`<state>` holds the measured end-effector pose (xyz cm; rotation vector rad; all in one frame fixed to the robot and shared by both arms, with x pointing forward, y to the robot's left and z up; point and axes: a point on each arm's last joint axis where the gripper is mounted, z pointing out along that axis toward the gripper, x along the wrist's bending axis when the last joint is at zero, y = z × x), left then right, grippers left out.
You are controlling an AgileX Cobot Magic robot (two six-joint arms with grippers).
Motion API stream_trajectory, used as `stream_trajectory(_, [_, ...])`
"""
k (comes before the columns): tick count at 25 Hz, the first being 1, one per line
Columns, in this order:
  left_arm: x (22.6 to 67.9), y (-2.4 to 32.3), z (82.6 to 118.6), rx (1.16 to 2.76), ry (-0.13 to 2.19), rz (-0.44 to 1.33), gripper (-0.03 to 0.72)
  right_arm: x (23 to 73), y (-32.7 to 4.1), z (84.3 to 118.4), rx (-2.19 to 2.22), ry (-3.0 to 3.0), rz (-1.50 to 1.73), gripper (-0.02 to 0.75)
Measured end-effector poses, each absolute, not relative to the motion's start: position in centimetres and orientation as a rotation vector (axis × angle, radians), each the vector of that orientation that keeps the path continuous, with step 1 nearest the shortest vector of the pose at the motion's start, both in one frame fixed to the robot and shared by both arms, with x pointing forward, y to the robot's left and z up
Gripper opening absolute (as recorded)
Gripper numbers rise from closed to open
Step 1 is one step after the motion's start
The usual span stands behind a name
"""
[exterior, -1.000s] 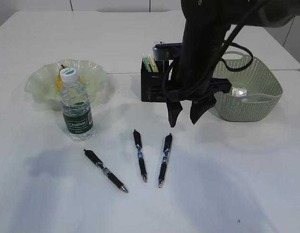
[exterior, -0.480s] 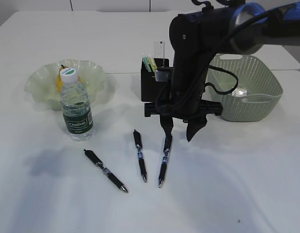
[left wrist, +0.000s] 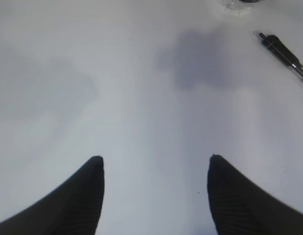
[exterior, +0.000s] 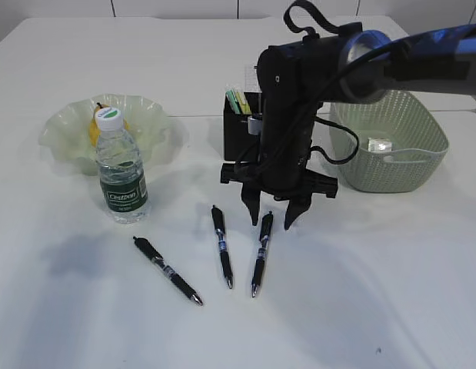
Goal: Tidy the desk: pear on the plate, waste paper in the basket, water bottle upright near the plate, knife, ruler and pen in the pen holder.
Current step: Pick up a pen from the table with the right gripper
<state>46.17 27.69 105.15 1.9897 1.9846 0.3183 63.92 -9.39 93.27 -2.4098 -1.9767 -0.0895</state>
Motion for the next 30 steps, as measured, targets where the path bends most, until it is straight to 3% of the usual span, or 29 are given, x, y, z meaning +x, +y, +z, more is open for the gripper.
stream_trajectory(11, [46.2,27.7,105.2,1.984,1.979,0.326,0.465,64.6,-9.1,91.3,-2.498,-1.859,-0.088,0.377])
stream_trajectory(30, [46.4,27.7,105.3,1.97,1.966,0.344,0.465,65.0,-8.9,90.9,-2.543,-1.82,-0.137,0.377])
